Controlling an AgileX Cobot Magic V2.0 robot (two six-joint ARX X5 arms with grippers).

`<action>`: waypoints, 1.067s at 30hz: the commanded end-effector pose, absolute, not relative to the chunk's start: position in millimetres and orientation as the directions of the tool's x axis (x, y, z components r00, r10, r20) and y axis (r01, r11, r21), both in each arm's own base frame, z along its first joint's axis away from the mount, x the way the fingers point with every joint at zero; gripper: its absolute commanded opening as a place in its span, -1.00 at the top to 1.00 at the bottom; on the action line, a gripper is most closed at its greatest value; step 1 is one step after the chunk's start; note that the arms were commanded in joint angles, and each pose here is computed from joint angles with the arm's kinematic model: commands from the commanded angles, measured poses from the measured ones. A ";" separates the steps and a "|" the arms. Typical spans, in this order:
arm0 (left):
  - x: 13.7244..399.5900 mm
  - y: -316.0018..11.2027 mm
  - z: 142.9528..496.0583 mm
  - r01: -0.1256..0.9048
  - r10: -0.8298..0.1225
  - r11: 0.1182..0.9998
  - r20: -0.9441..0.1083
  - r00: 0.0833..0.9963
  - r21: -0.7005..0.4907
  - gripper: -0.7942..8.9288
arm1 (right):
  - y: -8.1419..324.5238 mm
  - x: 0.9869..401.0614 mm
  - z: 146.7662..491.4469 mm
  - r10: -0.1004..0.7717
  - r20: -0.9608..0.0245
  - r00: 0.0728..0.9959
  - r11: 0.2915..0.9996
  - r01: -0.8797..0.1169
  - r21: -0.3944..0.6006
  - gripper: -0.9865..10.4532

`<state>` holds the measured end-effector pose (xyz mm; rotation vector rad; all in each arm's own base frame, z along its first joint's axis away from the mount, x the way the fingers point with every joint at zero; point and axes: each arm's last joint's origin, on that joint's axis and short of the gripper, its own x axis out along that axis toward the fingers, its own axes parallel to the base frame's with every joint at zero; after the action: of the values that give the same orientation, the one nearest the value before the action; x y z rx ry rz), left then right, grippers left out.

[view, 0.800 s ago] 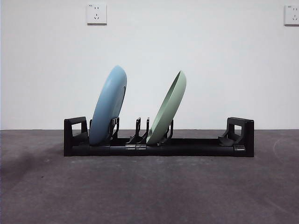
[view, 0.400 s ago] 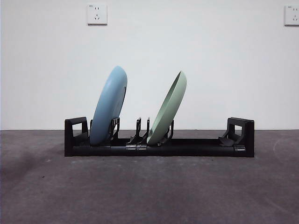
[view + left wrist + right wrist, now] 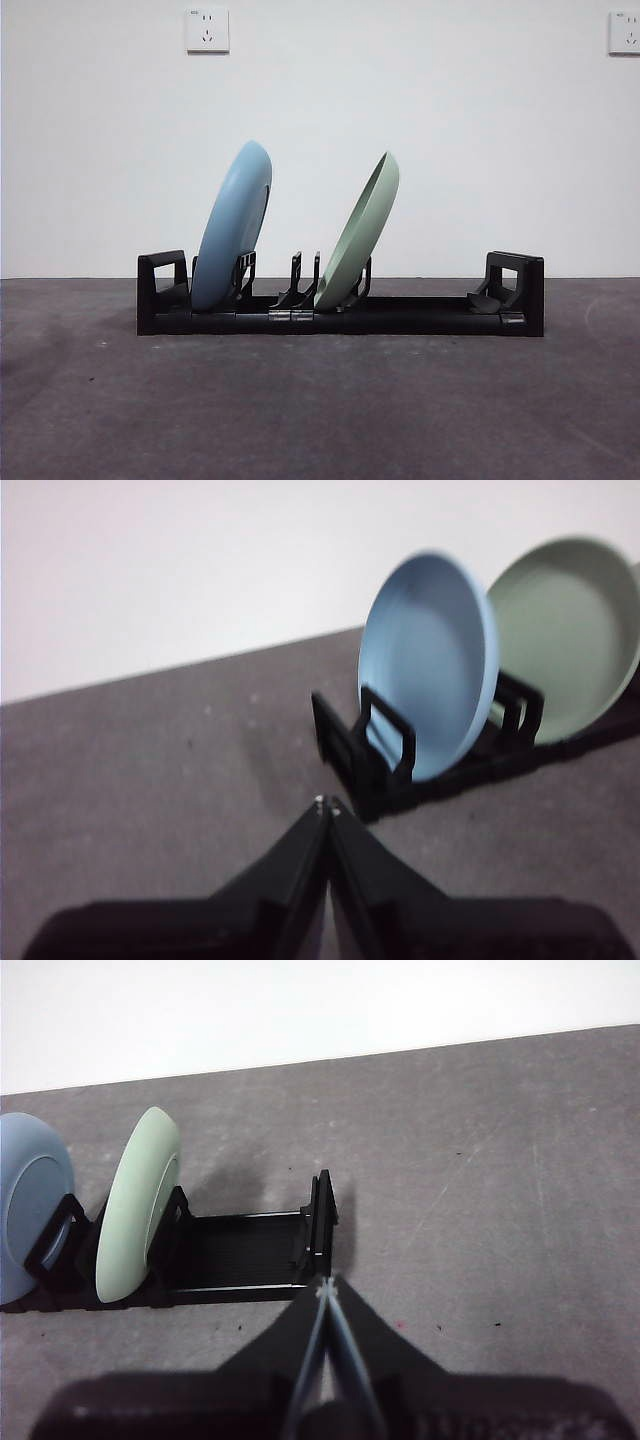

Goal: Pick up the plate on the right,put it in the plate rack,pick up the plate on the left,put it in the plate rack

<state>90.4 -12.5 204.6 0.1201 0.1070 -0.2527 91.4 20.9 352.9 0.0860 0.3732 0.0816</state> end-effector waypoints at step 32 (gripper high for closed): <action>95.9 -6.4 147.1 0.106 -0.103 0.994 -0.180 0.978 0.009 0.84 | 21.2 92.2 350.9 0.092 -0.365 0.926 0.993 -0.058 0.105 0.83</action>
<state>95.3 -6.7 151.8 0.0251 0.1664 -0.1106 91.4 21.0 352.7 0.0860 0.3747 0.0814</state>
